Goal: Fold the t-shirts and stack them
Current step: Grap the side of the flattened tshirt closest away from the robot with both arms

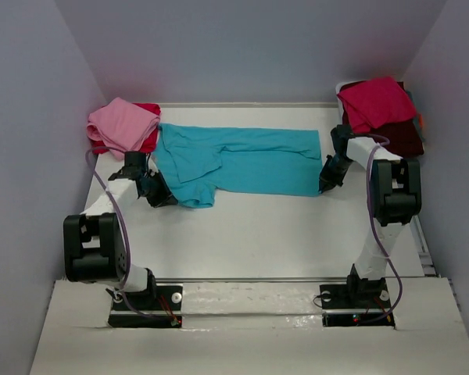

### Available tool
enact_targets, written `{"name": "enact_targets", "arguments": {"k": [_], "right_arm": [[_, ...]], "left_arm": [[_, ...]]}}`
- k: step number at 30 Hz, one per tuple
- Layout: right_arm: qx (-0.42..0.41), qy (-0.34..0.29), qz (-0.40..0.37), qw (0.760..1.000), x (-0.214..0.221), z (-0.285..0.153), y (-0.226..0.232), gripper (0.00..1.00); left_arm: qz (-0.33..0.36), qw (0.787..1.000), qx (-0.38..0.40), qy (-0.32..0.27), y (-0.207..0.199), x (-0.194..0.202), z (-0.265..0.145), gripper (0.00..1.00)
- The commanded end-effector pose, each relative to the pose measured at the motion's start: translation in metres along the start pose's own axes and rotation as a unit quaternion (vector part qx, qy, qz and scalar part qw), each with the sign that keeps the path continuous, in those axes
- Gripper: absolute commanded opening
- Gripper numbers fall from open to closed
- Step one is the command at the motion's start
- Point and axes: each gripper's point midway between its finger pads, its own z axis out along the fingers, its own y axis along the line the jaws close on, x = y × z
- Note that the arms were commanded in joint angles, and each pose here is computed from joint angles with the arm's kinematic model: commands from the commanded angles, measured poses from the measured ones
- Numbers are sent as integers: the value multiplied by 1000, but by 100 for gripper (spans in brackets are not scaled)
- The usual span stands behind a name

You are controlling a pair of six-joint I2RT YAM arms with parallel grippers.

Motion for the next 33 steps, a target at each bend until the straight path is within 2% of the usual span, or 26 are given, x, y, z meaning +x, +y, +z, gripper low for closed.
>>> {"name": "enact_targets", "arguments": {"k": [1,10,23,33], "right_arm": [[-11,-63,-4,998,-34,-30,7,10],[-23,-83,-7,996,-52,-48,19,8],[-10,-100,-10,995,-89,-62,34,7],[-13,-101,-13,995,-112,-59,49,7]], "left_arm": [[24,999,6,-42,-13,-21,-19,6],[33,997,15,-67,-23,-40,-23,6],[50,989,20,-135,-51,-109,-35,6],[50,987,11,-155,-61,-150,-28,6]]}}
